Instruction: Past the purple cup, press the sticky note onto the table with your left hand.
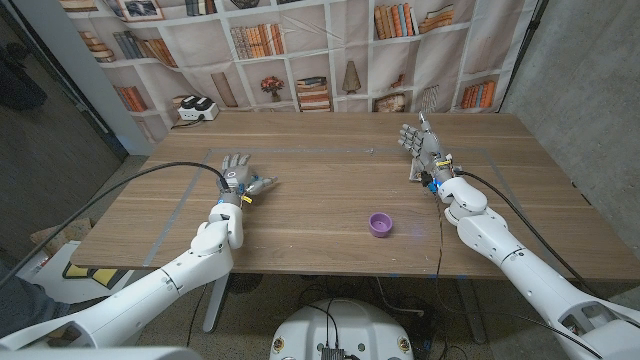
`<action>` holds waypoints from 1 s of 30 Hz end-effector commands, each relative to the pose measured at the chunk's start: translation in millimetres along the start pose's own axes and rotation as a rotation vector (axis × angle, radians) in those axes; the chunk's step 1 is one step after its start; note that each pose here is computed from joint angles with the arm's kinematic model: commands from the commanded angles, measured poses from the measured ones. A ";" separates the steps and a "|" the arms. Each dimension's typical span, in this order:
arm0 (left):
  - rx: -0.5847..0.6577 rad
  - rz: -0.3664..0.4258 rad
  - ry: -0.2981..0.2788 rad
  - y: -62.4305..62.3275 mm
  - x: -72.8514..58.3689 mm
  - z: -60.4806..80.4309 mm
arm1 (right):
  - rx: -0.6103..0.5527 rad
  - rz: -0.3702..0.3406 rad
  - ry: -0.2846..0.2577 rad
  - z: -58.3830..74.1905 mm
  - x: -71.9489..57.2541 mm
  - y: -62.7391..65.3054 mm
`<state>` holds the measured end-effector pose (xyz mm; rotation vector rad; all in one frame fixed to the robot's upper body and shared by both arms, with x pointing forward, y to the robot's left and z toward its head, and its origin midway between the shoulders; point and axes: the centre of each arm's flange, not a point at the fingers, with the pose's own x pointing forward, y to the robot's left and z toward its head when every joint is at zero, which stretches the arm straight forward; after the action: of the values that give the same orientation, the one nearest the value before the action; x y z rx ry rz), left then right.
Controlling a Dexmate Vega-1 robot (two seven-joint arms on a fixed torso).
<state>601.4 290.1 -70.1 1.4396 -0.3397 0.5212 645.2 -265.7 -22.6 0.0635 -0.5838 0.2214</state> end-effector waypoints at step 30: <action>-0.016 -0.001 0.001 -4.0 2.7 -12.1 | -0.017 -0.005 0.018 -2.2 -2.9 9.4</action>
<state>606.6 296.1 -69.9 1.4324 -0.3511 0.5114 642.4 -259.1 -25.9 0.0501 -0.5705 0.2149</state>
